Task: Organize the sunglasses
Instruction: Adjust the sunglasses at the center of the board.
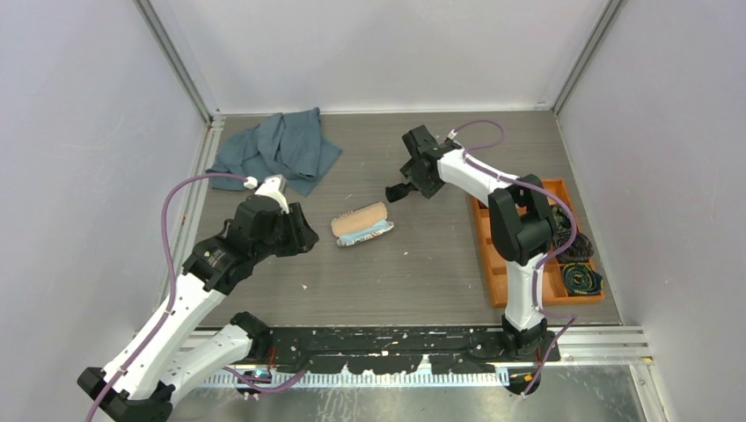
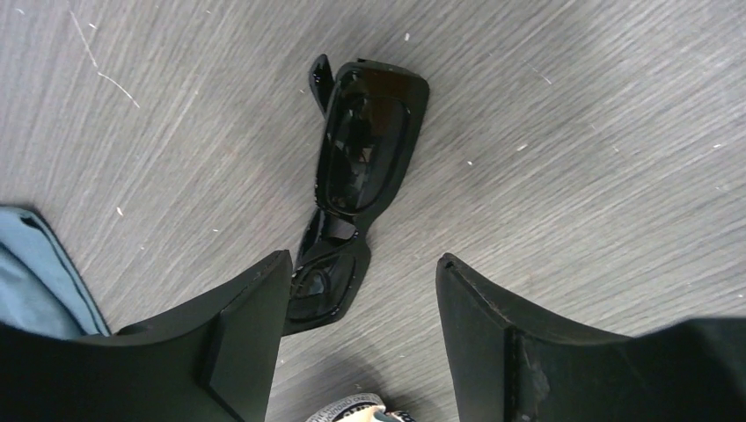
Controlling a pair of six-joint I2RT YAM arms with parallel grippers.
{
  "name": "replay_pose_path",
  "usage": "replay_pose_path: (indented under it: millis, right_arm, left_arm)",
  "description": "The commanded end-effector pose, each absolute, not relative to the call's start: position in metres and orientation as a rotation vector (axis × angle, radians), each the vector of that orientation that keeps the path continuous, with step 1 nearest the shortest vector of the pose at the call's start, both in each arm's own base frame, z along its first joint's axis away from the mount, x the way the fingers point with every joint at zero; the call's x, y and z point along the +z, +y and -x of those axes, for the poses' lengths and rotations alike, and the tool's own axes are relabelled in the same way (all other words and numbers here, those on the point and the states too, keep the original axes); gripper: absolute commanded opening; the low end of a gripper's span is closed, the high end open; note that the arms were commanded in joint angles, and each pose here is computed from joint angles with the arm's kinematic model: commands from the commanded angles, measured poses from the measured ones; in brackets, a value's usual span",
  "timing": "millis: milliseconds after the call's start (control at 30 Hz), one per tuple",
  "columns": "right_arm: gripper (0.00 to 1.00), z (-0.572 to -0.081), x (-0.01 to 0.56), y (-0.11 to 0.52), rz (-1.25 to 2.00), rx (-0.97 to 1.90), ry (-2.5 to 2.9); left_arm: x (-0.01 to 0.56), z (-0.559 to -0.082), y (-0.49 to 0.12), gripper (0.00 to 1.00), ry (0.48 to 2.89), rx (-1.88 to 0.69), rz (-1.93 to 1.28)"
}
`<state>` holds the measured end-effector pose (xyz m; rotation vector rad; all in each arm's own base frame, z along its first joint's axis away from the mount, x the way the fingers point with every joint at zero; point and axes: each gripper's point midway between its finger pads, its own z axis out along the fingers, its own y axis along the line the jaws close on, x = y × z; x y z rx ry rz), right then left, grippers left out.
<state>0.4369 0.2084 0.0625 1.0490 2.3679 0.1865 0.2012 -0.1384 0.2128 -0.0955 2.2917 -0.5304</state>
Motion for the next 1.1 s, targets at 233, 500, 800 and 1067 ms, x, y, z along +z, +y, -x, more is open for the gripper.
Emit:
replay_pose_path:
  millis: [233,500,800,1067]
  right_arm:
    - [0.65,-0.465,0.062,0.223,-1.127,0.243,2.283]
    - [0.64,-0.462,0.046,0.231,-1.101,0.182,2.321]
    - [0.59,-0.453,0.034,0.231,-0.909,0.085,2.408]
    - [0.53,-0.438,0.017,0.203,-0.909,0.106,2.471]
  left_arm:
    - [0.217,-0.203,-0.136,0.45,2.277,-0.515,0.098]
    - [0.213,-0.201,-0.135,0.45,2.286,-0.512,0.095]
    - [0.211,-0.199,-0.135,0.45,2.291,-0.516,0.094]
    - [0.209,-0.198,-0.137,0.45,2.297,-0.534,0.089]
